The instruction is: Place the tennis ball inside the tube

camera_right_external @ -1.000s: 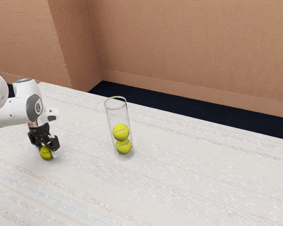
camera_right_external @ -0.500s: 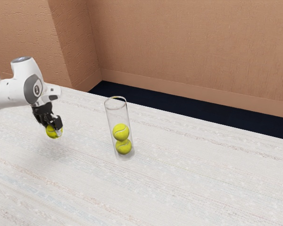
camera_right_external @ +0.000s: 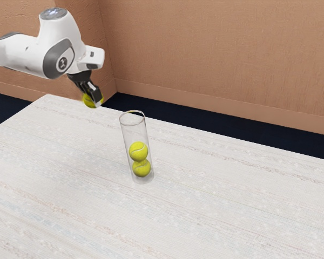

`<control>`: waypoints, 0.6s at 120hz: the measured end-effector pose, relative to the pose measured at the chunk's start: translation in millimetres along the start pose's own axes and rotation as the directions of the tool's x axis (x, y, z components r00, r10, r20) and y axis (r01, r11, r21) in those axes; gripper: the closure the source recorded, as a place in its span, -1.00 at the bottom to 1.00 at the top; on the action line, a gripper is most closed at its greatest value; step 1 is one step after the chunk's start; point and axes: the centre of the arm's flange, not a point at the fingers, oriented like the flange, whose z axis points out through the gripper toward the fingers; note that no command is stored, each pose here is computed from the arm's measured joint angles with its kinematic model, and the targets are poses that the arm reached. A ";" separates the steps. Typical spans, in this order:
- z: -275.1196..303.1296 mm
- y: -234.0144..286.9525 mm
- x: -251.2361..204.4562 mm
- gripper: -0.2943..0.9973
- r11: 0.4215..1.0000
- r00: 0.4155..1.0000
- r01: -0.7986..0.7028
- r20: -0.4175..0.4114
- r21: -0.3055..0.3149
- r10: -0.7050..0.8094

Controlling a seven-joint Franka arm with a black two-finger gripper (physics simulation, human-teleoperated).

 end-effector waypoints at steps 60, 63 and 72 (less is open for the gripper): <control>-33.7 114.4 52.8 0.46 0.991 0.992 -0.122 -0.011 0.049 0.123; -35.9 120.3 54.6 0.46 0.990 0.992 -0.128 -0.012 0.053 0.129; -43.3 136.2 59.1 0.47 0.988 0.990 -0.140 -0.018 0.062 0.141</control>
